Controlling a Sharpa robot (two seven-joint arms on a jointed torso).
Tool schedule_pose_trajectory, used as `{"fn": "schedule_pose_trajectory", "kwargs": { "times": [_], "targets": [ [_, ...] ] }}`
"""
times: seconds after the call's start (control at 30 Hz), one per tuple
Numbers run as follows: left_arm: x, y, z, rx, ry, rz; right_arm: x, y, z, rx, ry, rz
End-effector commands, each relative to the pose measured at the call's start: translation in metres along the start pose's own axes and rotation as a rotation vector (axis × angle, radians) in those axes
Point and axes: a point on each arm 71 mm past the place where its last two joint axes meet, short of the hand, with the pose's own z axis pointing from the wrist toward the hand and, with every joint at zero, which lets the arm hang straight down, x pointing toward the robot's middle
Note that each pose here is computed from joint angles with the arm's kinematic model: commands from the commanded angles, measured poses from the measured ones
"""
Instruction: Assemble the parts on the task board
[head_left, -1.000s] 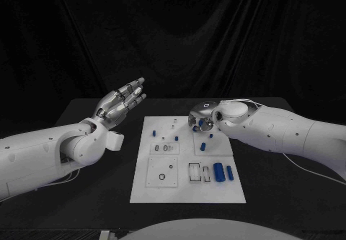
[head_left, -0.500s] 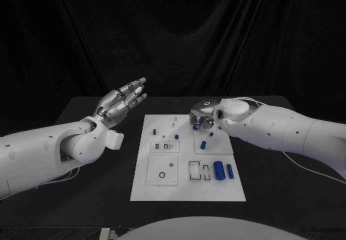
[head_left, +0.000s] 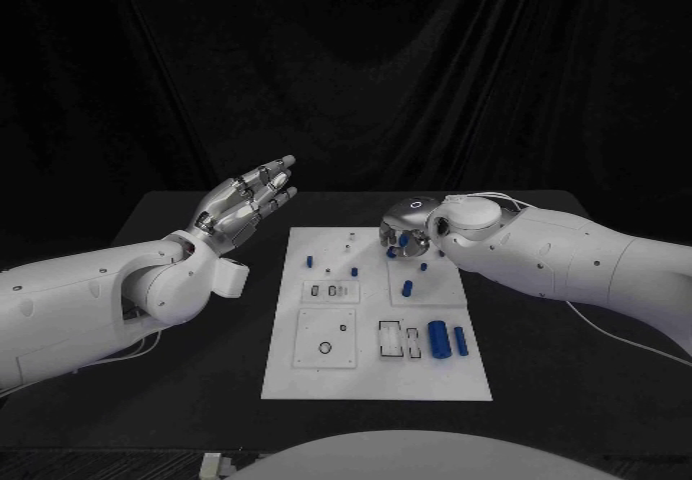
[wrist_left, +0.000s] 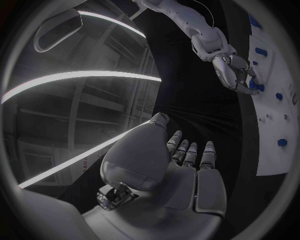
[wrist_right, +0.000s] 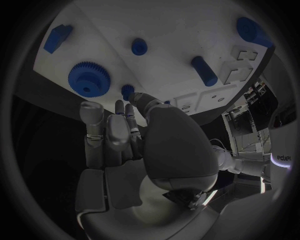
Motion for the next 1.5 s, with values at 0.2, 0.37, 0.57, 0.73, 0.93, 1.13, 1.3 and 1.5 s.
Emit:
{"fn": "schedule_pose_trajectory", "kwargs": {
  "times": [0.2,0.37,0.57,0.73,0.93,1.13,1.3,1.5],
  "targets": [
    [0.0024,0.0006,0.0004,0.000,0.023,-0.016,0.0033,-0.0018,0.0000,0.018,0.025,0.002],
    [0.0027,0.0009,0.0006,-0.003,0.026,-0.018,0.0043,-0.0026,-0.0001,0.022,0.033,0.002],
    [0.0029,0.0013,0.0008,-0.005,0.029,-0.020,0.0048,-0.0032,-0.0003,0.022,0.030,0.002],
    [0.0029,0.0015,0.0008,-0.007,0.030,-0.021,0.0044,-0.0027,-0.0002,0.014,0.017,0.002],
    [0.0032,0.0017,0.0009,-0.010,0.034,-0.024,0.0050,-0.0029,0.0013,0.008,0.007,0.001],
    [0.0035,0.0020,0.0010,-0.012,0.037,-0.026,0.0069,-0.0046,0.0020,0.006,-0.008,0.000],
    [0.0034,0.0021,0.0009,-0.014,0.038,-0.027,0.0077,-0.0064,0.0019,0.006,-0.027,0.030],
    [0.0030,0.0023,0.0005,-0.019,0.039,-0.027,0.0066,-0.0075,0.0014,0.002,-0.058,0.048]
  ]
}}
